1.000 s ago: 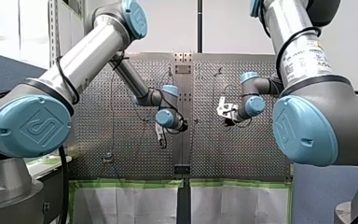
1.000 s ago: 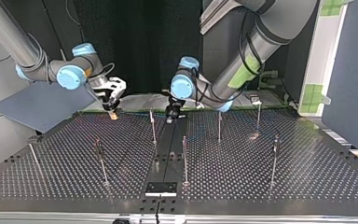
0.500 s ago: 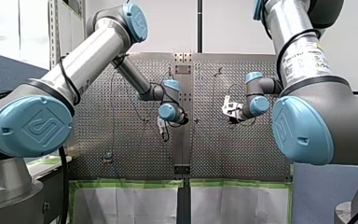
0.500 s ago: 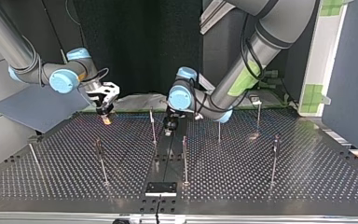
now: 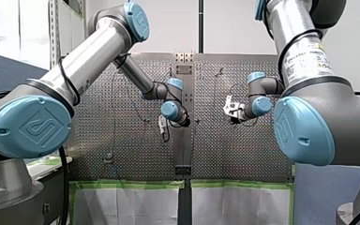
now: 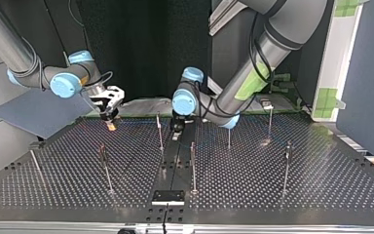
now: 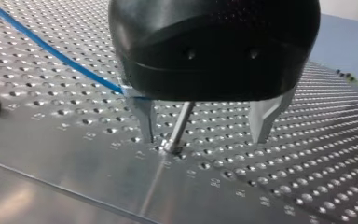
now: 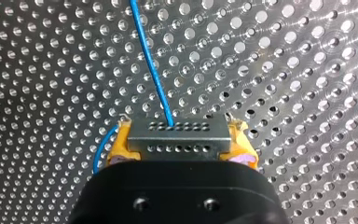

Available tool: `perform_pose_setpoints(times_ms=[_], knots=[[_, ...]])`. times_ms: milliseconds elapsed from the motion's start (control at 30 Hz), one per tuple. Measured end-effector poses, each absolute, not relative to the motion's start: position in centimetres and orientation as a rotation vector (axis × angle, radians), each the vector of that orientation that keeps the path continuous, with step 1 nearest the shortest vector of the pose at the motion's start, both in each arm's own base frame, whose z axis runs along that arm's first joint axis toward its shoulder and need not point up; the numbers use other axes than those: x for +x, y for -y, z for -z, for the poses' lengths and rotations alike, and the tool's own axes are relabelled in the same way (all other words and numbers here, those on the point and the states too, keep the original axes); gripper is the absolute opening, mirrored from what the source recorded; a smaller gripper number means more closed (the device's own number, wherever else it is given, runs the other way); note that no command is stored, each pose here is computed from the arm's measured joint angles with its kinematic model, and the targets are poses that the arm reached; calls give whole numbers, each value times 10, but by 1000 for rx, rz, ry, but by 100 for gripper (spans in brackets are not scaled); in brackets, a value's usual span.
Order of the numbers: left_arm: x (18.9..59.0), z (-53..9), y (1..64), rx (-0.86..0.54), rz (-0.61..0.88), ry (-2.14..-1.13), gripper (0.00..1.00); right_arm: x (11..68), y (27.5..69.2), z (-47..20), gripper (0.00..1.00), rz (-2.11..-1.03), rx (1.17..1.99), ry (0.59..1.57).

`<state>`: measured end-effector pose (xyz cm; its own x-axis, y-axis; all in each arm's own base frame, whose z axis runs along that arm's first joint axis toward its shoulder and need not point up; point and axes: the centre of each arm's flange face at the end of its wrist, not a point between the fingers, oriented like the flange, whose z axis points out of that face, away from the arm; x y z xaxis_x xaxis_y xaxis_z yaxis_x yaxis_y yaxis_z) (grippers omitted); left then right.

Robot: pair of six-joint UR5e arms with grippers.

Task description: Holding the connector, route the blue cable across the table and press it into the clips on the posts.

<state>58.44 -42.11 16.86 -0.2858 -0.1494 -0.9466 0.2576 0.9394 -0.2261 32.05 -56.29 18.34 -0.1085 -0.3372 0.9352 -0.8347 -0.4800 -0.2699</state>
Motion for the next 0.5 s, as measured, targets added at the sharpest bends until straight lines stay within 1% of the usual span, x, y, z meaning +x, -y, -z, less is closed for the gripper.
perform_pose_setpoints(times_ms=[267,500], knots=[[573,-168,420,128,300,-1871,100,321,562,-183,0,-1622,1759,1286],[551,-183,421,163,282,-1907,100,323,561,-183,0,-1628,1768,1284]])
